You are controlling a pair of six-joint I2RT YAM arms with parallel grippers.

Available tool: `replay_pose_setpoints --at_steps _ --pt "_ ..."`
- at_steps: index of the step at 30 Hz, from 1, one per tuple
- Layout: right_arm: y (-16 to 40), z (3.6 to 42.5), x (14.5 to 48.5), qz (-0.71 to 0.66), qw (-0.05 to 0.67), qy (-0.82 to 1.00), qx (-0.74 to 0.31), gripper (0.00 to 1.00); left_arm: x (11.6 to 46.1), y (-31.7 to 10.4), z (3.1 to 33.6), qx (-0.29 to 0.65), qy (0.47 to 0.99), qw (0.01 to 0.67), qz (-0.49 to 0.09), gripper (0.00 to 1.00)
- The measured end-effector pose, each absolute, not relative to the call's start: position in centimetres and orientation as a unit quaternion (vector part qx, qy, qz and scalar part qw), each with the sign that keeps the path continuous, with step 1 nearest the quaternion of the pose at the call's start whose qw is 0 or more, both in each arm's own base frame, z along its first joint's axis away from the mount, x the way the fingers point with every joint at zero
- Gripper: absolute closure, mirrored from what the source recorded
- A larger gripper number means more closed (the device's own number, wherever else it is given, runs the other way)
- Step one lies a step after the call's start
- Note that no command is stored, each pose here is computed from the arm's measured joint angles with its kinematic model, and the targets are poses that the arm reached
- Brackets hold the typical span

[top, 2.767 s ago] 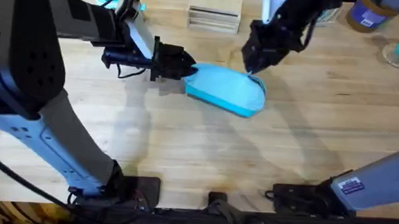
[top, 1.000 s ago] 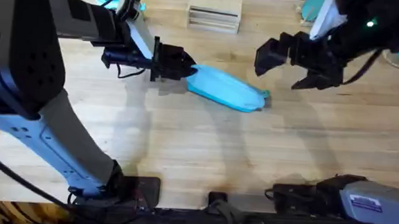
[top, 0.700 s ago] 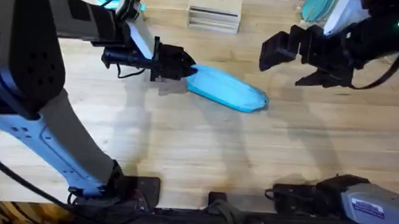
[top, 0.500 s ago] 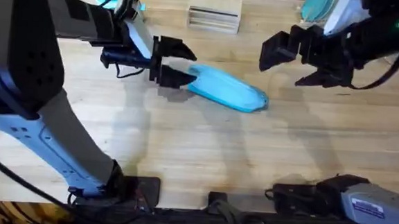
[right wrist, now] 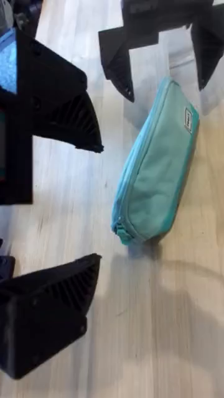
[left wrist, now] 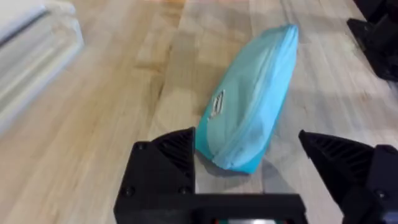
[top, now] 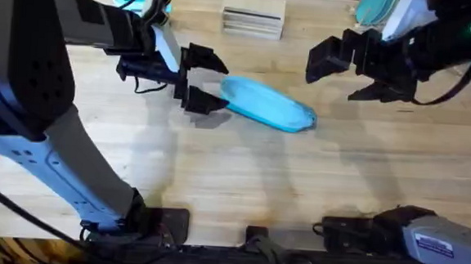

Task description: Unzip the bag, pick up the pens from the table one at a time and place them inside, then zip the bag closed.

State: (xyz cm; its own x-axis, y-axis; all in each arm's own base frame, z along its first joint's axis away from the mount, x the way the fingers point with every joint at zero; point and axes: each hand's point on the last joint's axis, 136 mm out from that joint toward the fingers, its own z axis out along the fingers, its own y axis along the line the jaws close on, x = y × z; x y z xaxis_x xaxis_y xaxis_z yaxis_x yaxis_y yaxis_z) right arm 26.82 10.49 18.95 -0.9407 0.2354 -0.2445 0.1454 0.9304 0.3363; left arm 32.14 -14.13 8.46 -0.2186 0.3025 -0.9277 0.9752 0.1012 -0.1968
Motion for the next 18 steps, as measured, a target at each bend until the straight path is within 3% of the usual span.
replay_pose_setpoints --at_steps 6,18 --pt "10.5 19.2 26.8 0.16 0.148 0.972 0.092 0.004 30.3 -13.3 9.4 0.515 0.676 0.317 -0.421 0.005" --pt "10.1 21.0 25.5 0.158 0.177 0.971 0.039 0.004 27.5 -10.5 22.2 0.566 0.725 0.255 -0.298 0.006"
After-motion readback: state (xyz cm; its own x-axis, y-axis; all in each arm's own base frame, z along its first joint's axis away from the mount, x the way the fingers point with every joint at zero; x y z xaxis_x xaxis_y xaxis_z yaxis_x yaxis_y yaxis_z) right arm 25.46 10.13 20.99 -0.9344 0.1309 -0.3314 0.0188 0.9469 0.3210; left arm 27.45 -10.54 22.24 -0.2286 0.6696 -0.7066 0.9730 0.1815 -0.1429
